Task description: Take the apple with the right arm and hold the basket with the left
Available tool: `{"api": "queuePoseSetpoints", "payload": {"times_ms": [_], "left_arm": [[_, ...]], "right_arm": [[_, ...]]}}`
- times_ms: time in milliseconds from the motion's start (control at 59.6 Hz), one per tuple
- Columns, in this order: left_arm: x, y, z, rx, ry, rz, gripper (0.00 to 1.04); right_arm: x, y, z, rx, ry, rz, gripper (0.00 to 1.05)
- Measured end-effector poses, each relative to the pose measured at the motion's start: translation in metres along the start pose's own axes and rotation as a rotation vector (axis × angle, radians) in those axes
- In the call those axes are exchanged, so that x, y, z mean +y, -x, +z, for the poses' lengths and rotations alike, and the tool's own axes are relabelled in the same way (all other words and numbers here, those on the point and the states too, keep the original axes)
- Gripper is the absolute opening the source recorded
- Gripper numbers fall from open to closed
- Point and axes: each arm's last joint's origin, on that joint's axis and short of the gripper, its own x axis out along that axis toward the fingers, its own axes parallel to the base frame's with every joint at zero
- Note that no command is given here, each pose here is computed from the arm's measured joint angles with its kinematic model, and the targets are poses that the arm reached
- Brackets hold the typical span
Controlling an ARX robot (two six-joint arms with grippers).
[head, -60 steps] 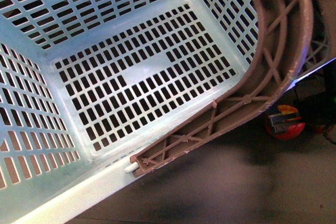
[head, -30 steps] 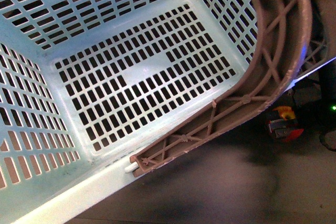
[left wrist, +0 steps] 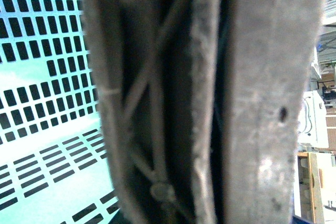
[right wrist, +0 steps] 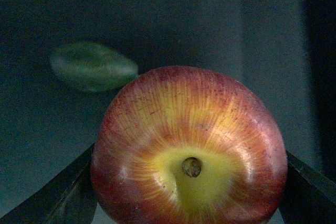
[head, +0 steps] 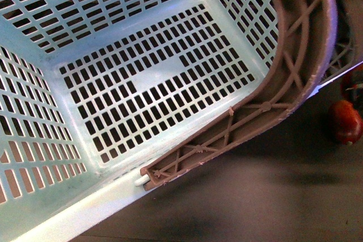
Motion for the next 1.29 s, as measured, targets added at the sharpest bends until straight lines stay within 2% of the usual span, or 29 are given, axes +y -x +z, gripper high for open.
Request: {"api": "queuePoseSetpoints", "payload": {"times_ms": [168,302,537,671,856,1040,1208,1292], "left_arm": [[0.000,0.000,0.000,0.000,0.000,0.000,0.15],[0.000,0.000,0.000,0.000,0.000,0.000,0.15],[0.000,0.000,0.000,0.000,0.000,0.000,0.15],[0.000,0.000,0.000,-0.001,0.000,0.000,0.15],[0.000,0.000,0.000,0.000,0.000,0.000,0.15],[0.000,0.000,0.000,-0.003,-0.001,0.002,0.15],[0.000,0.000,0.000,-0.002,0.000,0.001,0.15],[0.000,0.000,0.000,-0.003,0.000,0.002,0.15]], "right_arm": [[-0.019,0.051,0.027,-0.123,-0.085,0.011,0.80],[-0.021,0.093,0.055,-0.246,-0.123,0.057,0.80],[-0.005,0.162,0.098,-0.443,-0.126,0.136,0.80],[0.016,0.204,0.119,-0.567,-0.147,0.220,0.80],[0.052,0.225,0.122,-0.593,-0.110,0.323,0.80],[0.106,0.216,0.094,-0.477,-0.051,0.447,0.80],[0.121,0.211,0.087,-0.435,-0.041,0.470,0.80],[0.124,0.211,0.086,-0.429,-0.044,0.478,0.93]]}}
